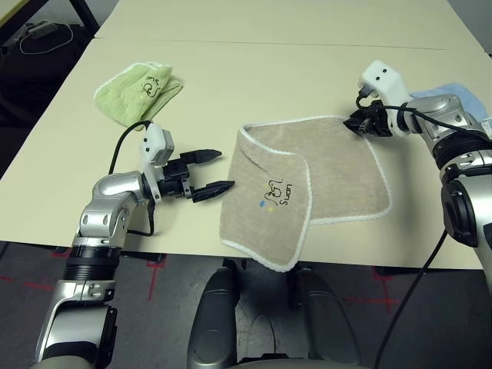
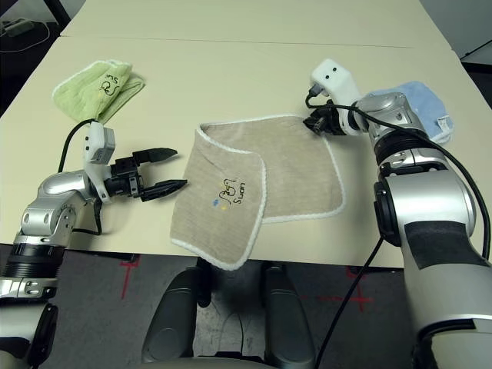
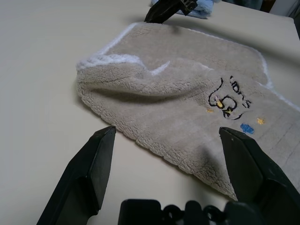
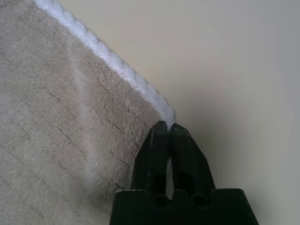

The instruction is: Fold the towel and set it aside.

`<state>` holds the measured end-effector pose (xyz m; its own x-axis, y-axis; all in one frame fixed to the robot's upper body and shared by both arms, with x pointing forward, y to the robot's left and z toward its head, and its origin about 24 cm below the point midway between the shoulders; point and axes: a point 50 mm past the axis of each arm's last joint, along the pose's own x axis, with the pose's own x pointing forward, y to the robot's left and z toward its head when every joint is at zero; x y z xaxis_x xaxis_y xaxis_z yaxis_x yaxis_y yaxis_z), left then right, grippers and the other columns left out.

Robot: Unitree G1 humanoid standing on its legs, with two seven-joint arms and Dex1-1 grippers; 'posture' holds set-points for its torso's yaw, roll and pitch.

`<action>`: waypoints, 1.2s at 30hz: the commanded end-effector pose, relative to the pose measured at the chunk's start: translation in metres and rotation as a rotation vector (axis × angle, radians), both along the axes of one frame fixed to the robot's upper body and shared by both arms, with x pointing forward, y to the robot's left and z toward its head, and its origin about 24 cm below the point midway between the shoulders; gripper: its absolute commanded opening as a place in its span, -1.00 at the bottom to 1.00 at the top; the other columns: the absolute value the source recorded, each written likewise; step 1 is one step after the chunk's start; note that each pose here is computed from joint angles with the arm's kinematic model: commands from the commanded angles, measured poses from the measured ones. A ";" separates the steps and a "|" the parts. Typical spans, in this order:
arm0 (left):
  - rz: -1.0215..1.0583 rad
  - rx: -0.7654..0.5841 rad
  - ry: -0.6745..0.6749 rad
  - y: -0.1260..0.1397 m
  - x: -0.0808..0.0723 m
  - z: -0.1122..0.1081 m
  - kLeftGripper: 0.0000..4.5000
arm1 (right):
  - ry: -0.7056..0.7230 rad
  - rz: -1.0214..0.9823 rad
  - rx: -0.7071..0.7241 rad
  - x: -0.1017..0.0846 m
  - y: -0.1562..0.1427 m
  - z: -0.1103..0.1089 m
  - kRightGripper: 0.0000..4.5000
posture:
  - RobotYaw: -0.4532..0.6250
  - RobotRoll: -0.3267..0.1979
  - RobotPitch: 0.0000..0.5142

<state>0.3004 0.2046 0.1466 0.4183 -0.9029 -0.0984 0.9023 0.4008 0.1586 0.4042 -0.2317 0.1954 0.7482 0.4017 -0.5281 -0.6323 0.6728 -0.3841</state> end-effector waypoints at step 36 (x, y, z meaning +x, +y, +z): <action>-0.031 0.040 0.008 -0.013 0.026 -0.008 1.00 | -0.927 0.211 0.058 -0.014 0.017 0.117 -0.98 | -0.11 0.25 -0.35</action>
